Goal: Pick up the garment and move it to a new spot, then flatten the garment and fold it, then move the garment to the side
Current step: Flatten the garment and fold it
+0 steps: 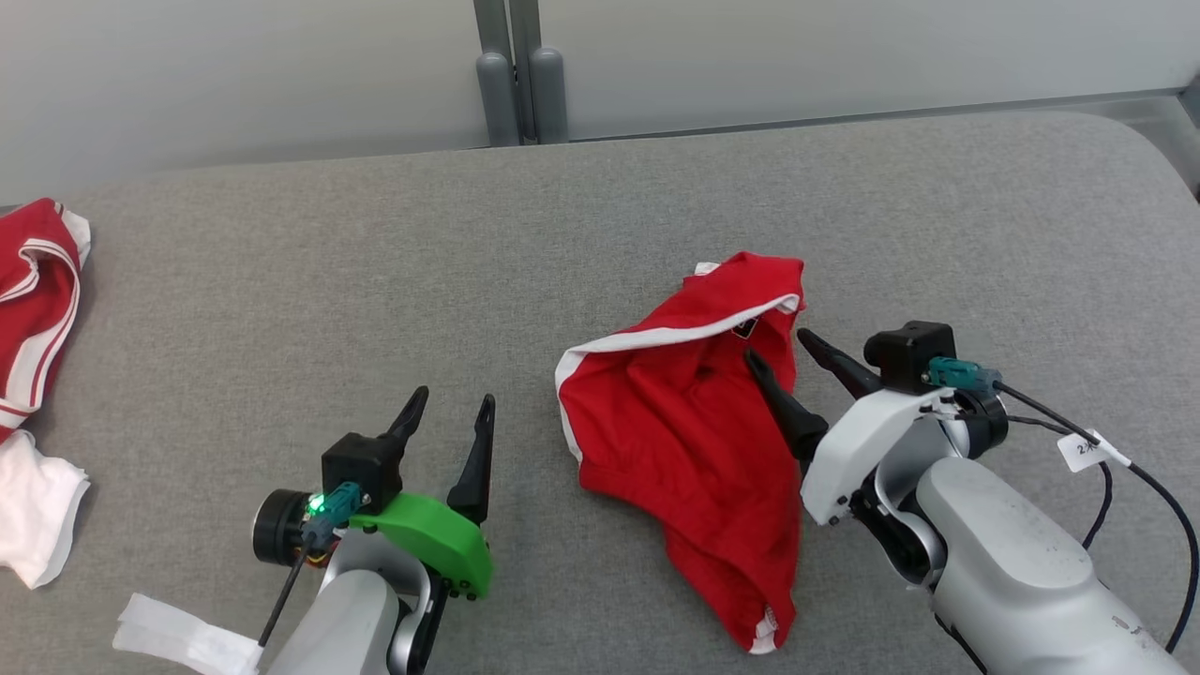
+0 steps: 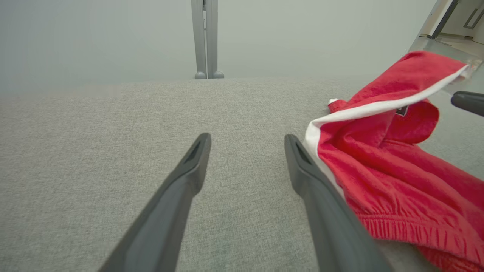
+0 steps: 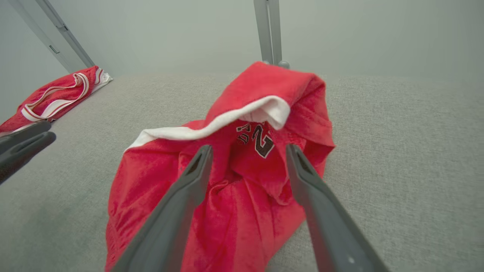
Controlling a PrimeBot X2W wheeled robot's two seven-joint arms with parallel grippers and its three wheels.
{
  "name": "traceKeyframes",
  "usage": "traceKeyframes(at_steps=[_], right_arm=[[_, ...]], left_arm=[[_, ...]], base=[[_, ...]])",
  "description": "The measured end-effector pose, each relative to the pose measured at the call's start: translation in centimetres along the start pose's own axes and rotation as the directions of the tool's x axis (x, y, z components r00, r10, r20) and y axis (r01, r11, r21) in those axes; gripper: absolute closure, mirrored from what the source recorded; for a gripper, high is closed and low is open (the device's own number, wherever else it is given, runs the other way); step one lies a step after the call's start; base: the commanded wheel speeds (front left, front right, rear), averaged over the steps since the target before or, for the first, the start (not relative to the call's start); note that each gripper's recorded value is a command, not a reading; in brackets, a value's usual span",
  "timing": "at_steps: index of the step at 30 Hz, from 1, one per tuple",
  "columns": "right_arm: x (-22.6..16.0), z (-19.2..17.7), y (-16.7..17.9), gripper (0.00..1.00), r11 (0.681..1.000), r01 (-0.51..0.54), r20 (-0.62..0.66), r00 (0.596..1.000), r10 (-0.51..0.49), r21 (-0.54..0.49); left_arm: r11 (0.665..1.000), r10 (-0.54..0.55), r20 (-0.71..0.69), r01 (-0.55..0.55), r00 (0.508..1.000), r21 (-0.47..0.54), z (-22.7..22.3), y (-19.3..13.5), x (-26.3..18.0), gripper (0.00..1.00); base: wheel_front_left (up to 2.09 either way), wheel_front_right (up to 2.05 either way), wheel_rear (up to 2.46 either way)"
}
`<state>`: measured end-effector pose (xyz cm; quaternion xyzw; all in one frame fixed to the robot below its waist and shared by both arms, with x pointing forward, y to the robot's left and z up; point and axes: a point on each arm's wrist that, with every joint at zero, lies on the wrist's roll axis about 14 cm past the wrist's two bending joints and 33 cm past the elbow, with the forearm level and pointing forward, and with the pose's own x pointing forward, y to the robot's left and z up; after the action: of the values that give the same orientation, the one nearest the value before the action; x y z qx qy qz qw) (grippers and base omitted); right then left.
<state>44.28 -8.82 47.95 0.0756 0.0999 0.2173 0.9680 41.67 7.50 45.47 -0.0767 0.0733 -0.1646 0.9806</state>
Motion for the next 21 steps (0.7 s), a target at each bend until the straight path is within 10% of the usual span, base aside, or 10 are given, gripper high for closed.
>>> traceKeyframes(at_steps=[21], right_arm=[[-10.4, 2.6, -6.5, 0.00, 0.944, 0.231, 0.210, 0.961, -0.182, -0.236]], left_arm=[[0.994, 0.099, 0.120, -0.094, 0.988, -0.053, 1.4, -0.5, -6.3, 0.00]], base=[[0.00, 0.00, 0.00]])
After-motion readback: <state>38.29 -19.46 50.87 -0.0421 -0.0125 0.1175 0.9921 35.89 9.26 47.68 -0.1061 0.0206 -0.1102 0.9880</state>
